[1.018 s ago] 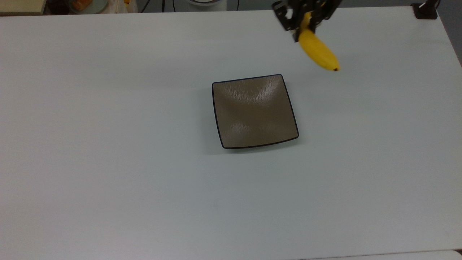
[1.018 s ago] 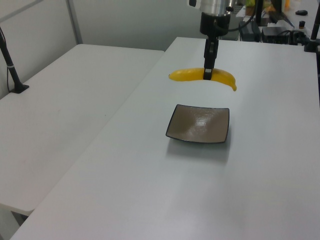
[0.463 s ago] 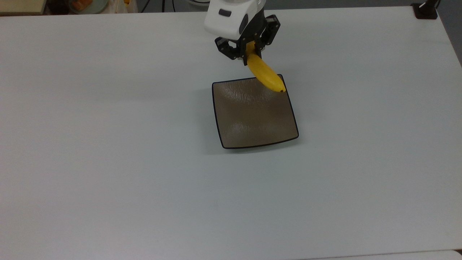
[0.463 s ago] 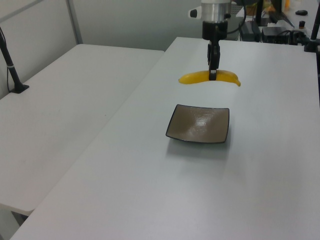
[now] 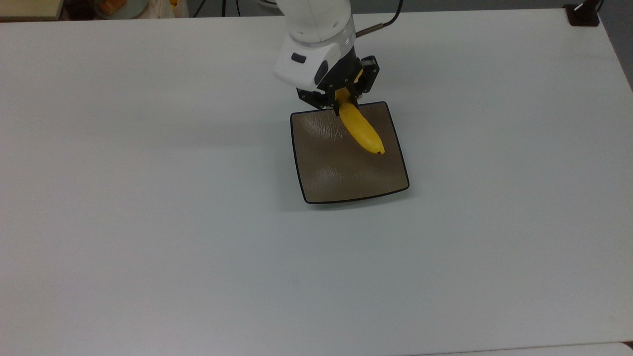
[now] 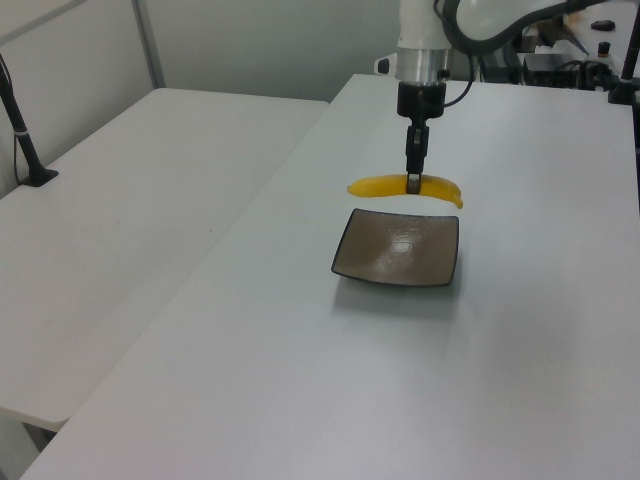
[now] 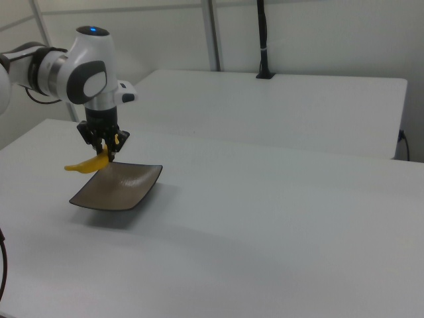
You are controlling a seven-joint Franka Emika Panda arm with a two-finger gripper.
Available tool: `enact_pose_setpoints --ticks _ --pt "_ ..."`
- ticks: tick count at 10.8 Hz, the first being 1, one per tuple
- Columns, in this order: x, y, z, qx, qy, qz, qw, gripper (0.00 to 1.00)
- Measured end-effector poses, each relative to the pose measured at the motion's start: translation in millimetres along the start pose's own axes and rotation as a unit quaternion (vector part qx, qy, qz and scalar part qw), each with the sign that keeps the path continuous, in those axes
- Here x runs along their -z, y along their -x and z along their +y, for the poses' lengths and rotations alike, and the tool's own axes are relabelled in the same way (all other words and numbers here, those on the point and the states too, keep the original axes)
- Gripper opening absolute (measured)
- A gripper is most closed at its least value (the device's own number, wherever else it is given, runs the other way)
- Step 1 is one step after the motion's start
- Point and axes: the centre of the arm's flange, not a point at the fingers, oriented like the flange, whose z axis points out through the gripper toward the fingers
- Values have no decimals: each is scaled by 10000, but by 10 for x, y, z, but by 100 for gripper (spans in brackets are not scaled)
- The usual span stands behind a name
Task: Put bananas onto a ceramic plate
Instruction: 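Carry the banana over the dark square plate, then lower the banana onto the plate and open the gripper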
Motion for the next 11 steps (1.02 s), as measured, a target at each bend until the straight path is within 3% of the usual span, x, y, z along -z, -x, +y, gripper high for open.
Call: enact_pose_setpoints --ticks 3,6,8,11 --pt "-299 3 164 -926 -183 126 9955 32" --pt "-542 5 282 -1913 -333 321 9805 32" --pt "-723 47 331 -2286 -318 302 9725 32" --pt "-937 111 391 -2680 -573 422 9608 32"
